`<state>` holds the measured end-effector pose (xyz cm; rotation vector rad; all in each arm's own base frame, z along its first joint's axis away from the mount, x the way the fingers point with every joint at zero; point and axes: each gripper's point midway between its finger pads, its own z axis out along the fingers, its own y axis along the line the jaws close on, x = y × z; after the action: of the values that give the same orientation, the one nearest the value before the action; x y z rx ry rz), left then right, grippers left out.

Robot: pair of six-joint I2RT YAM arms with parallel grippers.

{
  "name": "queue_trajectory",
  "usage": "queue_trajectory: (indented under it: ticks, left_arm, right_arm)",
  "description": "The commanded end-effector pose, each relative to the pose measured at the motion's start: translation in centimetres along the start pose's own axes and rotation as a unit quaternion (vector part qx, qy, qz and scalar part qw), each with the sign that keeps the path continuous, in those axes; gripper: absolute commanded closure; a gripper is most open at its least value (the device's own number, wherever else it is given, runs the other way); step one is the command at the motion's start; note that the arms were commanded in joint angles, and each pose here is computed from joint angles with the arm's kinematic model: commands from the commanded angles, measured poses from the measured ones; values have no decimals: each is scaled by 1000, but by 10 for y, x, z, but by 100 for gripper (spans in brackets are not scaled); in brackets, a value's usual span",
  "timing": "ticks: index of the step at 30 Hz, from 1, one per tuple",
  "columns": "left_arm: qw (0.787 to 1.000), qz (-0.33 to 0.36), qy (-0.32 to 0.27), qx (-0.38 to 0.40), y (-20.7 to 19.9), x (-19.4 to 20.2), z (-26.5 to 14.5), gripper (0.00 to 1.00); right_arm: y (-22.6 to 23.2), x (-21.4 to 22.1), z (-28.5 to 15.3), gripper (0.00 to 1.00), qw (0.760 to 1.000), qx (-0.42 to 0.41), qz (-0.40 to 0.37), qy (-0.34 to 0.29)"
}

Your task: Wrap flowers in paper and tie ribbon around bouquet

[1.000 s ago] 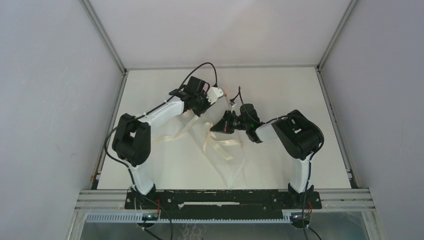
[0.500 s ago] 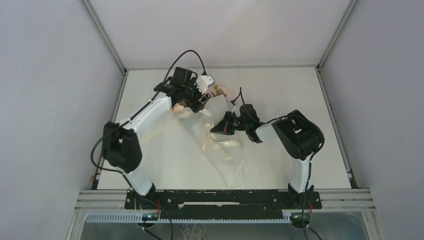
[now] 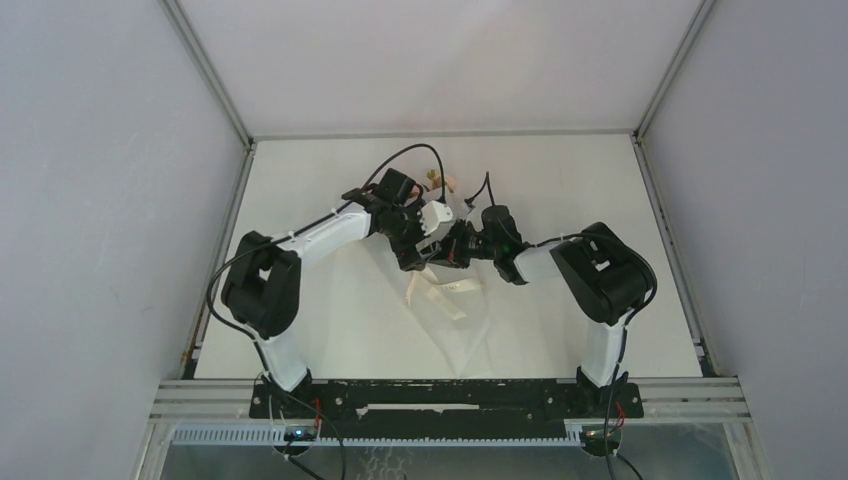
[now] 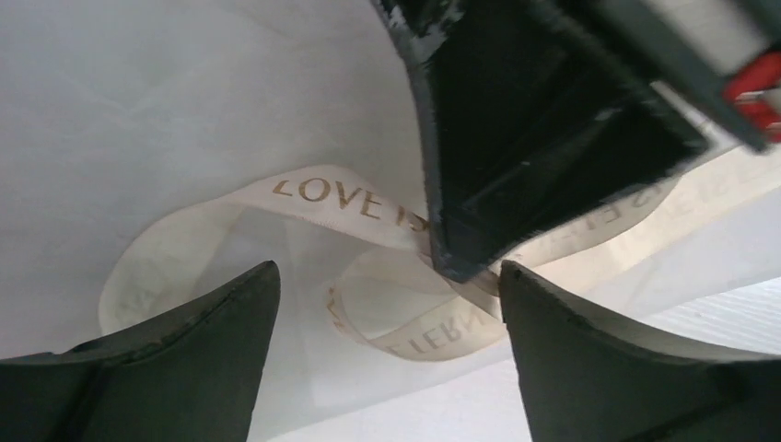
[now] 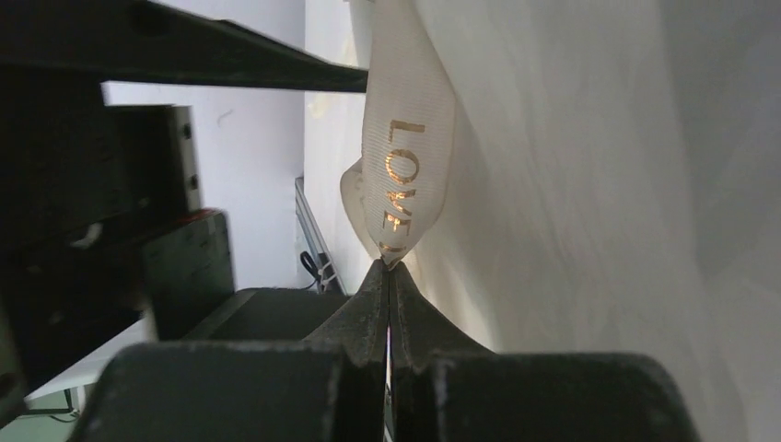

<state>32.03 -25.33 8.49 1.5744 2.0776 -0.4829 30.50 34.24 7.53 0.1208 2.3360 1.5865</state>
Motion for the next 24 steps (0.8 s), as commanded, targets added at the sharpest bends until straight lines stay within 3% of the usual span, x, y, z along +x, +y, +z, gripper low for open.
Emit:
queue_trajectory:
  ticks: [1, 3, 7, 12, 18, 24]
  left_arm:
    - [1000, 1, -11, -25, 16, -6, 2, 13]
    - [1000, -3, -4, -25, 16, 0, 2, 19]
    - [1000, -17, 0, -15, 13, 10, -6, 20]
    - [997, -42, -46, 46, -1, 4, -31, 20]
    - [994, -89, -30, 51, 4, 13, -16, 38]
    - [995, -96, -9, 40, 8, 18, -3, 36]
  right_arm:
    - [22, -11, -8, 100, 999, -22, -13, -22]
    - [19, -11, -9, 100, 999, -20, -12, -22]
    - [15, -9, -10, 100, 1000, -13, -13, -22]
    - [13, -9, -9, 100, 1000, -9, -15, -22]
    - [14, -8, -9, 100, 1000, -10, -16, -22]
    - [14, -8, -9, 100, 1000, -10, -18, -22]
